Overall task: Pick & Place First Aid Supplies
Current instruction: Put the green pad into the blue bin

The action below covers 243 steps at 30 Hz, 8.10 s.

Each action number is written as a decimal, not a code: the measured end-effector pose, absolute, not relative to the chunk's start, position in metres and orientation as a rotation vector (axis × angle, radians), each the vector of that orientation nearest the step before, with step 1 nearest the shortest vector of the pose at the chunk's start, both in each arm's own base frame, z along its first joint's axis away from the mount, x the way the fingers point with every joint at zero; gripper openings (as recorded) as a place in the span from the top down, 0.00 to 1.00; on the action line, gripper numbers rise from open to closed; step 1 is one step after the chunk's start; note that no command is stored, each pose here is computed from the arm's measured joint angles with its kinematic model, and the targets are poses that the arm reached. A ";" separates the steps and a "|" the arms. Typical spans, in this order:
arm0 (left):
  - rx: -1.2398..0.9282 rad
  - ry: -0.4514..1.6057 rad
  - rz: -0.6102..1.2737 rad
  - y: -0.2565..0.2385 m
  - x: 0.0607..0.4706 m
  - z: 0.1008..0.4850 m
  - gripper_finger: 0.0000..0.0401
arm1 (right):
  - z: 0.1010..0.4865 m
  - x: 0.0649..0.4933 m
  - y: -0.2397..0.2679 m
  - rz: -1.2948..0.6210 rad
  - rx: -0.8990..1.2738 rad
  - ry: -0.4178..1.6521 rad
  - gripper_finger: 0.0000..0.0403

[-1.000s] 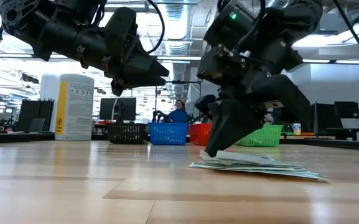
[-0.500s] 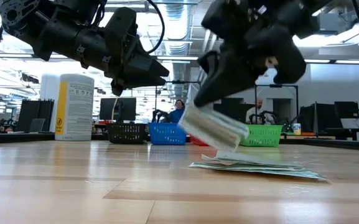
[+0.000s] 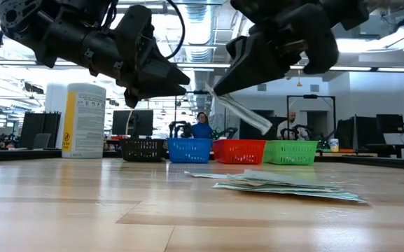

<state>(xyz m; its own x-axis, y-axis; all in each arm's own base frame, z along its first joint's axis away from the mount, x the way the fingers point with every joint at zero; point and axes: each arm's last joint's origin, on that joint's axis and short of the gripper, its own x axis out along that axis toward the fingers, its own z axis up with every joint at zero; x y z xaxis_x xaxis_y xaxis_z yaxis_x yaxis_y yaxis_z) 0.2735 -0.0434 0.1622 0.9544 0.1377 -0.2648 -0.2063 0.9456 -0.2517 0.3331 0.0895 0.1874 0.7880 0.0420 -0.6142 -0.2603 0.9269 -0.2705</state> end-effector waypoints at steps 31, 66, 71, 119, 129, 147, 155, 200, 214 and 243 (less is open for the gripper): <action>-0.323 0.211 0.198 -0.051 0.272 0.165 0.64 | 0.224 0.349 0.072 -0.459 -0.388 0.304 1.00; -0.215 0.146 0.291 -0.018 0.278 0.171 0.99 | 0.225 0.354 0.054 -0.419 -0.344 0.289 1.00; -0.212 0.146 0.291 -0.018 0.278 0.171 0.99 | 0.225 0.354 0.053 -0.422 -0.344 0.289 1.00; -0.251 0.159 0.576 0.084 0.267 0.168 0.98 | 0.205 0.344 0.022 -0.694 -0.555 0.582 0.43; -0.283 0.252 0.524 0.106 0.288 0.144 0.98 | 0.204 0.347 0.007 -0.620 -0.491 0.576 0.44; -0.288 0.254 0.532 0.108 0.293 0.132 0.94 | 0.205 0.348 0.004 -0.629 -0.491 0.571 0.44; -0.292 0.256 0.533 0.108 0.293 0.132 0.77 | 0.205 0.347 0.003 -0.630 -0.492 0.573 0.44; -0.225 0.307 0.119 -0.024 0.311 0.132 0.67 | 0.112 0.349 0.072 0.261 -0.244 0.878 0.45; -0.216 0.301 0.160 -0.022 0.311 0.132 0.67 | 0.093 0.353 0.046 0.166 -0.233 0.954 0.75; -0.220 0.320 0.167 -0.023 0.310 0.130 0.67 | 0.143 0.330 0.045 -0.029 -0.363 0.983 1.00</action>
